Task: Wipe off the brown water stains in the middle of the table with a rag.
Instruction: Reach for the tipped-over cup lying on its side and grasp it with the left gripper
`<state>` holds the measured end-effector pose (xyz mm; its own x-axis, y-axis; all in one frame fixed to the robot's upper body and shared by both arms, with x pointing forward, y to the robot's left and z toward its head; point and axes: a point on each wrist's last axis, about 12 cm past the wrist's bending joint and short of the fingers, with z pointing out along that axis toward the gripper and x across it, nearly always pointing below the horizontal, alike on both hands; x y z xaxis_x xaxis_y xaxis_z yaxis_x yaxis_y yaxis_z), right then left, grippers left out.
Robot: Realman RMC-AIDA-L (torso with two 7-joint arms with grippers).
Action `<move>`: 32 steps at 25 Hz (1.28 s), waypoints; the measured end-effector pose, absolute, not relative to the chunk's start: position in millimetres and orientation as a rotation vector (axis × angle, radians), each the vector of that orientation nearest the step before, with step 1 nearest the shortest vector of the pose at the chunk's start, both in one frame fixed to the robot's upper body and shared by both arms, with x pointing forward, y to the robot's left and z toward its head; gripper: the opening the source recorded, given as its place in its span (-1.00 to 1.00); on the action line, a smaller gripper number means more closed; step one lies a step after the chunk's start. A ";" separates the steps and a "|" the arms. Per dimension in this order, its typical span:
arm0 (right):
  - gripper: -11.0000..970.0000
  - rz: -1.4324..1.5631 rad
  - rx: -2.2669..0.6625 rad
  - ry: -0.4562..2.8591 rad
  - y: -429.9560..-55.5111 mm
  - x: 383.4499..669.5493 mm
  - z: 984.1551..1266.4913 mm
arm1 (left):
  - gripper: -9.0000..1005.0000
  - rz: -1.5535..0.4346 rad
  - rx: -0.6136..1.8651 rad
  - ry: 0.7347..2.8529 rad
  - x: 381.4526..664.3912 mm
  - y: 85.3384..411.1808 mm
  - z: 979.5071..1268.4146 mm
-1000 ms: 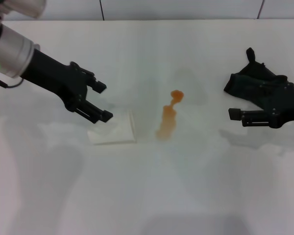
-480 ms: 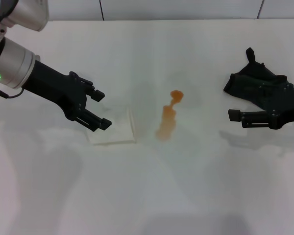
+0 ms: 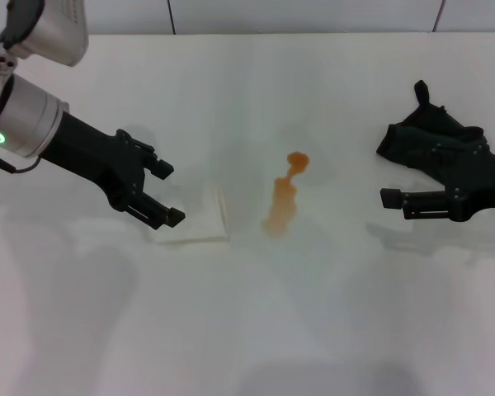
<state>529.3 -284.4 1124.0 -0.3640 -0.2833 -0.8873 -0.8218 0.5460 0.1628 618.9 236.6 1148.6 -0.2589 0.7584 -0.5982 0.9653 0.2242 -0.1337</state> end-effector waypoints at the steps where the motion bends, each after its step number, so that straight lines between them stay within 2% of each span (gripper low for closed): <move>1: 0.76 0.774 -0.900 1.906 -284.4 529.3 1124.0 | 0.74 -0.684 1.592 2.099 619.0 236.5 1148.0; 20: 0.76 0.787 -0.900 1.912 -281.7 528.7 1123.2 | 0.73 -0.612 1.633 2.113 624.1 234.6 1146.1; 32: 0.76 0.786 -0.898 1.912 -281.7 529.0 1123.6 | 0.73 -0.614 1.681 2.088 625.9 221.6 1141.2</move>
